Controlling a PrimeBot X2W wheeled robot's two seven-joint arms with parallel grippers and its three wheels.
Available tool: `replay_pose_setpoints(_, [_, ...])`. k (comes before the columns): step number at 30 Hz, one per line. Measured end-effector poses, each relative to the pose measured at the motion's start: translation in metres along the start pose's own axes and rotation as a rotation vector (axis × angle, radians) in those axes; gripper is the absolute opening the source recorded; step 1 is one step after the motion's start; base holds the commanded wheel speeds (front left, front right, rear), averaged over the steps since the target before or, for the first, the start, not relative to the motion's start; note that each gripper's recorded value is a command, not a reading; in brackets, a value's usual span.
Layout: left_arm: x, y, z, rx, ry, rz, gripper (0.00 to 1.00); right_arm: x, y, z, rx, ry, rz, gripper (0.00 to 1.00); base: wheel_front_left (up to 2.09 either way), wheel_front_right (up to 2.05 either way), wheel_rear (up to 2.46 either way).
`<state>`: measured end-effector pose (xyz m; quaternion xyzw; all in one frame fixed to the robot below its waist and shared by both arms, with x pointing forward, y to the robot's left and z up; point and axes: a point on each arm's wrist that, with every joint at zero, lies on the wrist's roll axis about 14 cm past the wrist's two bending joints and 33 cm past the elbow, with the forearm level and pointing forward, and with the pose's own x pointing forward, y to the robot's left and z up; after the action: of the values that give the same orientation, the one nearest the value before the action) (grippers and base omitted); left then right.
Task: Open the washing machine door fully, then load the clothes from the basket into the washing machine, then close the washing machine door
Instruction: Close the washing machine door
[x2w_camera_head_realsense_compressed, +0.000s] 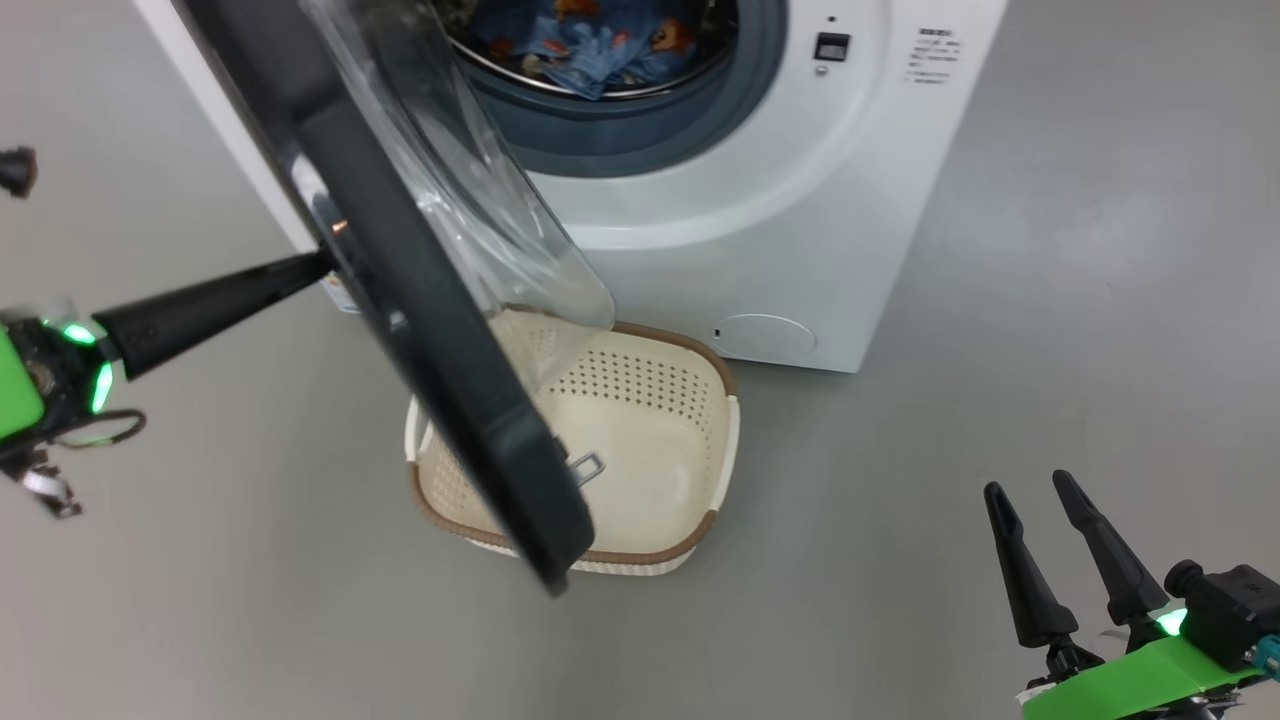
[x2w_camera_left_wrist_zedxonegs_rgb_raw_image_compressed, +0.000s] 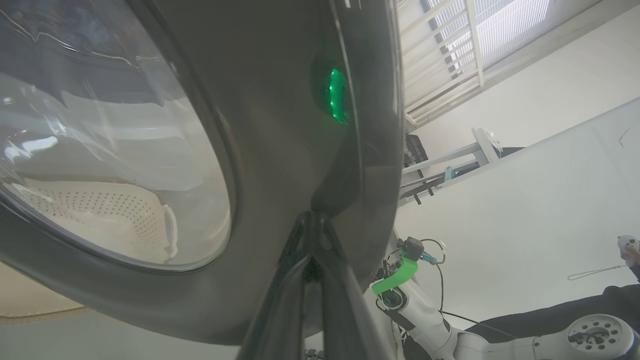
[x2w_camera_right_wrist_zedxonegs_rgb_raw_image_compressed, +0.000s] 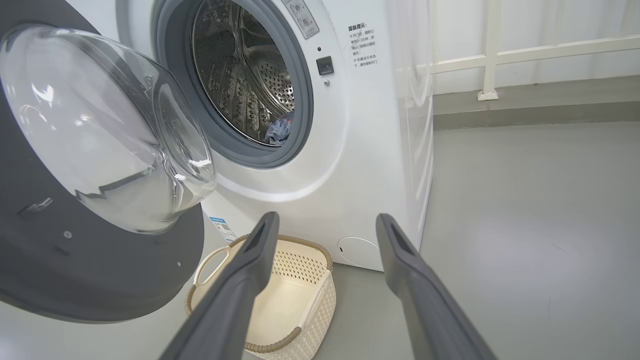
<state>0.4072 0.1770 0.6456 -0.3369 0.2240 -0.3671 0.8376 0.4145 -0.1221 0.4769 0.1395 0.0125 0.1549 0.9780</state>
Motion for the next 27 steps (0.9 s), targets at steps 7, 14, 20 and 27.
replay_pose_setpoints(7, [0.04, -0.014, 0.01, 0.018, -0.005, -0.083, 0.0, -0.012, -0.016, 0.003, 0.003, -0.01, -0.064, 1.0, 0.0, 0.0, 0.0])
replay_pose_setpoints(14, [0.072, -0.016, 0.018, 0.017, -0.023, -0.119, 0.0, -0.023, -0.032, 0.006, 0.005, -0.018, -0.126, 1.0, 0.0, 0.0, 0.0])
replay_pose_setpoints(20, [0.089, -0.015, 0.02, 0.008, -0.028, -0.137, 0.0, -0.026, -0.04, 0.008, 0.006, -0.026, -0.157, 1.0, 0.0, 0.0, 0.0])
replay_pose_setpoints(27, [0.08, -0.017, 0.023, 0.016, -0.058, -0.122, 0.0, -0.022, -0.037, 0.011, 0.006, -0.039, -0.144, 1.0, 0.0, 0.0, 0.0])
